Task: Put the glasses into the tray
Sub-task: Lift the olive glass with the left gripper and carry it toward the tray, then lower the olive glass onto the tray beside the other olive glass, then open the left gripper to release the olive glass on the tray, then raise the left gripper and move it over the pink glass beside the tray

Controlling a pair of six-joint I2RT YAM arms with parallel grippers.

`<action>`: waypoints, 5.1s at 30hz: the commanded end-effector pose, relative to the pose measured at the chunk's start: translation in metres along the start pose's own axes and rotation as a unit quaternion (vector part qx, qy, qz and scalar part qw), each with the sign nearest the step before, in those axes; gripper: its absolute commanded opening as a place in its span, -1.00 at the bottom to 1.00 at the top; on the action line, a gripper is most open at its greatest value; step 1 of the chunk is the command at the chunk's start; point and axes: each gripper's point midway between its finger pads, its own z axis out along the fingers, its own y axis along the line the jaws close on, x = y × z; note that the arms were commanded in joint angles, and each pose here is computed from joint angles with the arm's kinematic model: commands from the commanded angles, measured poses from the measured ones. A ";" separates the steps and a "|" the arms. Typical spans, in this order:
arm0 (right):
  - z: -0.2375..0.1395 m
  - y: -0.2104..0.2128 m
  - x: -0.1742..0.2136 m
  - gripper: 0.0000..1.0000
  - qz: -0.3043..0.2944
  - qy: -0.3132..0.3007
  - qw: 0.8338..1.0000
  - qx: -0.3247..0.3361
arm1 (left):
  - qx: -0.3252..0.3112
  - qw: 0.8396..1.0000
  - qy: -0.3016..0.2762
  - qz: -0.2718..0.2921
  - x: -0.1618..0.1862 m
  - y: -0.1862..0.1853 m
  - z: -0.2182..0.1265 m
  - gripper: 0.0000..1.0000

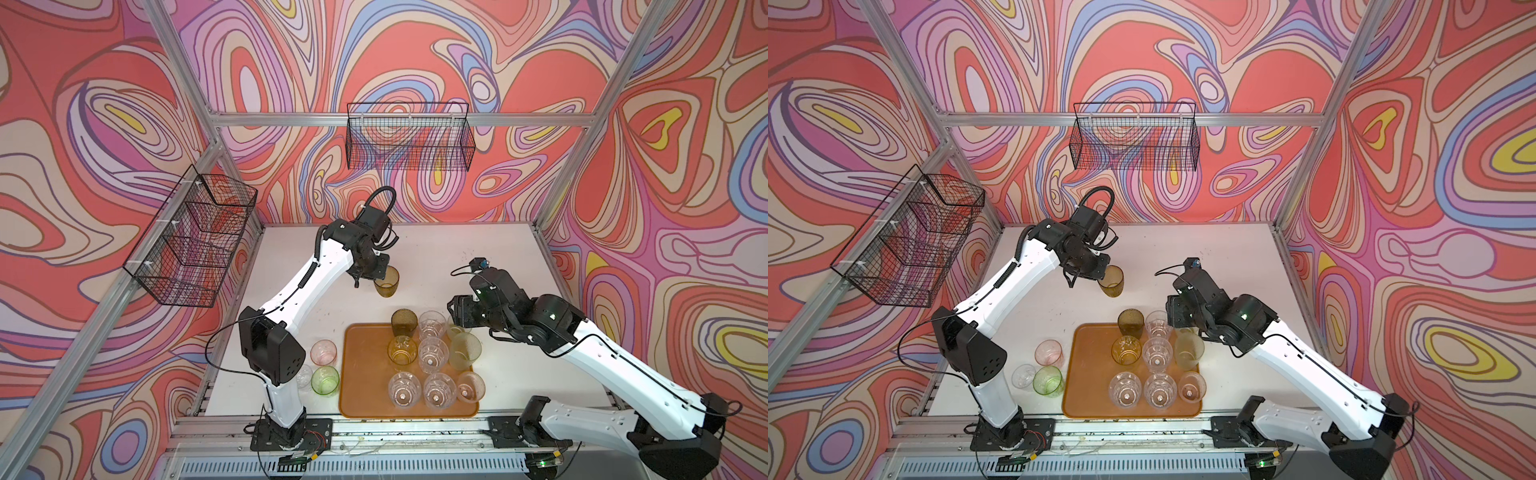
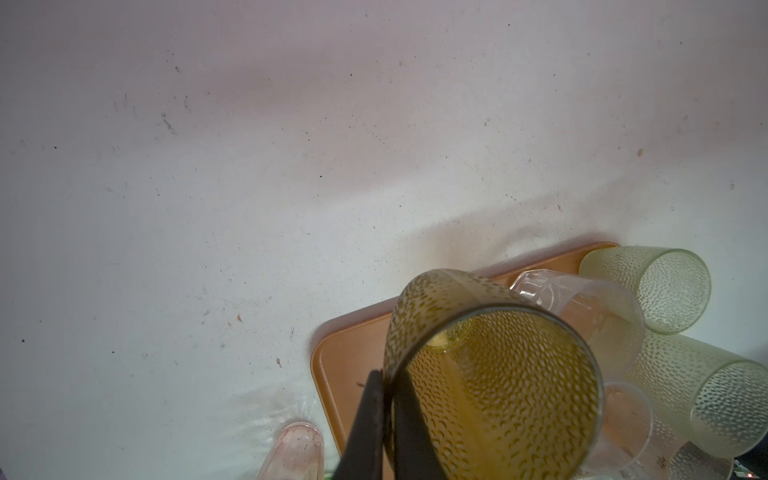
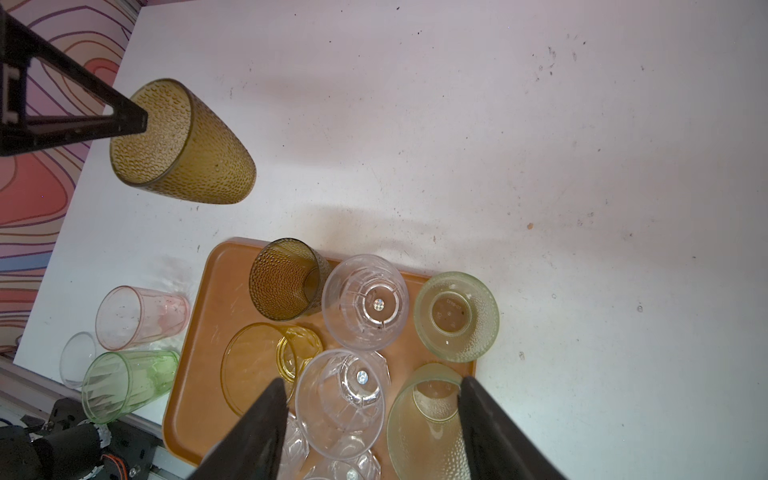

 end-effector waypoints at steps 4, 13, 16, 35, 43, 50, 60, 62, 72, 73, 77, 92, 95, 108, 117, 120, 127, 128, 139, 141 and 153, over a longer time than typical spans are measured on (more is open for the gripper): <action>0.000 -0.005 0.001 0.34 -0.001 -0.006 1.000 0.007 | -0.015 1.000 0.019 -0.014 0.026 0.013 -0.017 -1.00; -0.005 -0.008 -0.001 0.34 0.001 -0.013 1.000 0.009 | -0.024 0.998 0.045 -0.033 0.056 0.022 -0.011 -1.00; -0.005 -0.008 0.000 0.34 -0.001 -0.011 1.000 0.009 | -0.032 0.997 0.052 -0.037 0.066 0.026 -0.007 -1.00; -0.001 -0.007 0.001 0.34 -0.003 -0.006 1.000 0.011 | -0.013 0.995 0.058 -0.085 0.100 0.027 0.034 -1.00; 0.000 -0.006 0.001 0.34 -0.004 -0.005 1.000 0.010 | 0.000 0.995 0.048 -0.092 0.105 0.025 0.047 -1.00; 0.000 -0.004 0.000 0.34 -0.005 -0.004 1.000 0.009 | 0.005 0.994 0.053 -0.098 0.112 0.025 0.061 -1.00; 0.000 -0.004 -0.001 0.34 -0.006 -0.004 1.000 0.011 | -0.003 0.994 0.055 -0.095 0.114 0.023 0.076 -1.00; -0.001 -0.005 -0.002 0.34 -0.007 -0.005 1.000 0.012 | -0.004 0.994 0.057 -0.092 0.114 0.022 0.079 -1.00; -0.002 -0.007 -0.001 0.34 -0.008 -0.006 1.000 0.014 | -0.011 0.994 0.064 -0.089 0.116 0.020 0.090 -1.00; -0.003 -0.007 -0.001 0.34 -0.007 -0.007 1.000 0.015 | -0.012 0.994 0.064 -0.089 0.116 0.020 0.091 -1.00; -0.002 -0.008 0.000 0.34 -0.008 -0.005 1.000 0.015 | -0.019 0.994 0.066 -0.088 0.117 0.022 0.093 -1.00; -0.001 -0.008 0.001 0.34 -0.010 -0.002 1.000 0.017 | -0.033 0.993 0.079 -0.086 0.124 0.024 0.108 -1.00; -0.001 -0.008 0.000 0.35 -0.009 -0.003 1.000 0.018 | -0.031 0.993 0.076 -0.085 0.123 0.023 0.108 -1.00; 0.000 -0.007 0.000 0.34 -0.011 -0.002 1.000 0.015 | -0.029 0.994 0.069 -0.078 0.122 0.021 0.099 -0.68; -0.001 -0.007 0.000 0.34 -0.011 -0.003 1.000 0.015 | -0.036 0.994 0.064 -0.077 0.118 0.023 0.081 -0.46; -0.002 -0.007 -0.001 0.34 -0.009 -0.004 1.000 0.016 | -0.032 0.995 0.059 -0.080 0.115 0.022 0.071 -0.38; -0.003 -0.007 -0.001 0.34 -0.006 -0.004 1.000 0.016 | -0.024 0.995 0.054 -0.080 0.114 0.021 0.046 -0.27; -0.002 -0.008 0.000 0.34 -0.006 -0.004 1.000 0.016 | -0.025 0.995 0.055 -0.080 0.115 0.022 0.043 -0.27; 0.000 -0.007 0.000 0.34 -0.010 -0.004 1.000 0.017 | -0.059 0.990 0.077 -0.106 0.137 0.052 0.009 -0.28; 0.001 -0.007 0.000 0.34 -0.011 -0.005 1.000 0.017 | -0.064 0.988 0.082 -0.116 0.145 0.058 0.006 -0.29; 0.007 -0.001 0.000 0.35 -0.013 0.002 1.000 0.008 | -0.080 0.972 0.116 -0.187 0.190 0.091 -0.008 -0.30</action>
